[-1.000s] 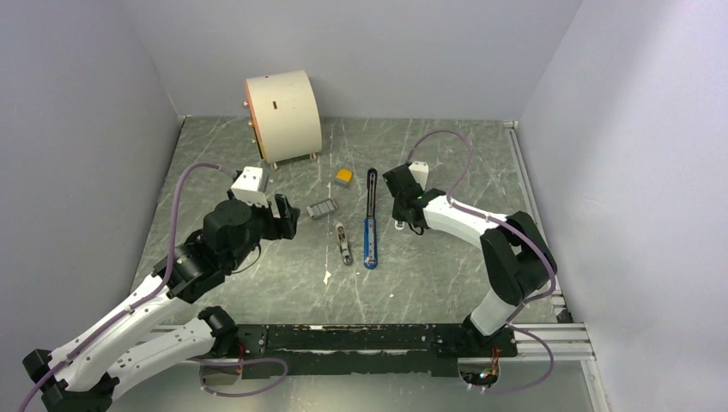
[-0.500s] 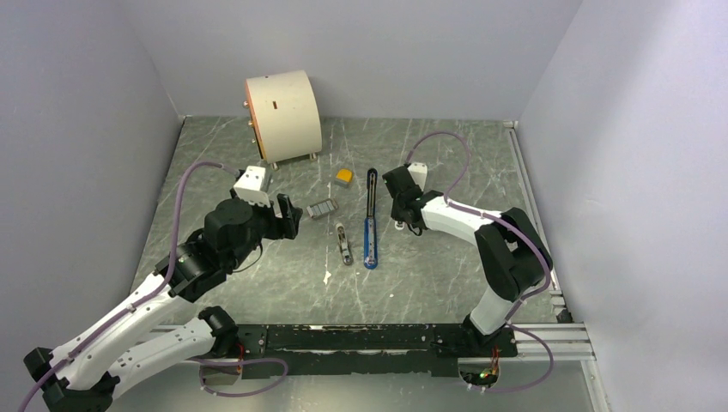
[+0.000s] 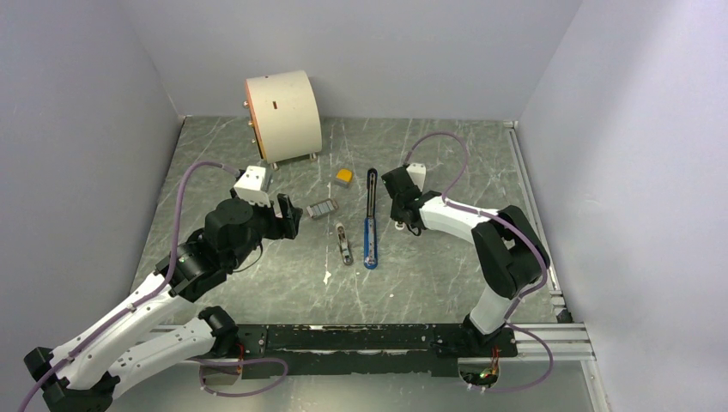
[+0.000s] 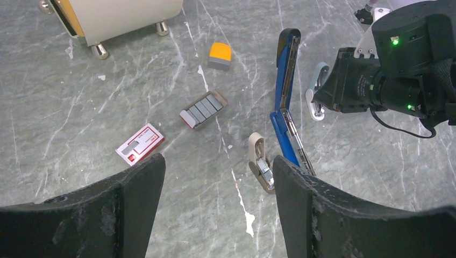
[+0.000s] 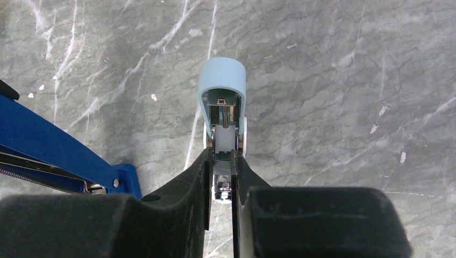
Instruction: Load the staples into the stapler
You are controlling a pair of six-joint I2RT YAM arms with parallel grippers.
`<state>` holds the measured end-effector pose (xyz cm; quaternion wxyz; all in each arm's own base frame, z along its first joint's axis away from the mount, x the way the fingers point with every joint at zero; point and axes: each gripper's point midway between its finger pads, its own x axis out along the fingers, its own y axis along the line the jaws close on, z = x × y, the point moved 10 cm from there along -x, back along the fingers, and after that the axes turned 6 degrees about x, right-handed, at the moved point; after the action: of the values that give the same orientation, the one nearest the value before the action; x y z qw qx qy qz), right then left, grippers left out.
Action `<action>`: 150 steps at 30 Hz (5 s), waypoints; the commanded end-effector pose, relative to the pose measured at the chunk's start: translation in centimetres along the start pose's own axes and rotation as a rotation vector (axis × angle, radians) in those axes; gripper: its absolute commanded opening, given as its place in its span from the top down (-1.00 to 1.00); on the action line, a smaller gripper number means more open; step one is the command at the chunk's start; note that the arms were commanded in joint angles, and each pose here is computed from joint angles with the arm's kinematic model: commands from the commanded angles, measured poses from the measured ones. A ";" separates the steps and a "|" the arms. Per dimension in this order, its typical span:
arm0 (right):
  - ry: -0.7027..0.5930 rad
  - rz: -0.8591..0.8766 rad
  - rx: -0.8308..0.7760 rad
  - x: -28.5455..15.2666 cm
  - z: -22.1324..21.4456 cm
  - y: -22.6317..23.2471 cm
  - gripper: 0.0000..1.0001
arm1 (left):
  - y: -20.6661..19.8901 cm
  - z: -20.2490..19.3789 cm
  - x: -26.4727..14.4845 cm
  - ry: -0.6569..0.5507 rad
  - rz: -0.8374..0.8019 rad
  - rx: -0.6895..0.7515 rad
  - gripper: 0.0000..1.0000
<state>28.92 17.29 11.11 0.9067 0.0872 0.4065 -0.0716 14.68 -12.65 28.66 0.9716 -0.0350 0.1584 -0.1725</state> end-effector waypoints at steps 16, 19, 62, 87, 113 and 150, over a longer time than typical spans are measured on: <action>-0.070 -0.006 0.017 -1.4 1.7 -0.4 0.64 | 0.0 0.9 -0.1 -0.033 0.011 -0.010 -0.55; -0.070 -0.009 0.009 -1.3 1.5 -0.5 0.64 | 0.0 0.9 -0.1 -0.034 0.010 -0.011 -0.55; -0.010 -0.011 -0.049 0.3 -0.1 -0.7 0.64 | -0.1 0.8 0.1 -0.025 0.011 -0.008 -0.55; -0.047 0.043 -0.007 -1.9 1.5 -0.3 0.36 | -0.2 0.7 0.1 -0.018 -0.006 -0.001 -0.57; -0.188 0.338 -0.134 -7.6 7.9 6.3 -0.54 | -2.1 -2.5 1.9 0.107 -0.136 -0.123 -0.80; 0.130 0.402 -0.488 -6.4 -3.6 11.8 -0.06 | -5.3 -18.1 9.0 0.416 -0.311 -0.537 0.43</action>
<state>24.78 30.29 15.65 0.8746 -0.0429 0.4329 0.2141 14.68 -19.88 9.29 0.8486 -0.2445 0.4042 -0.2383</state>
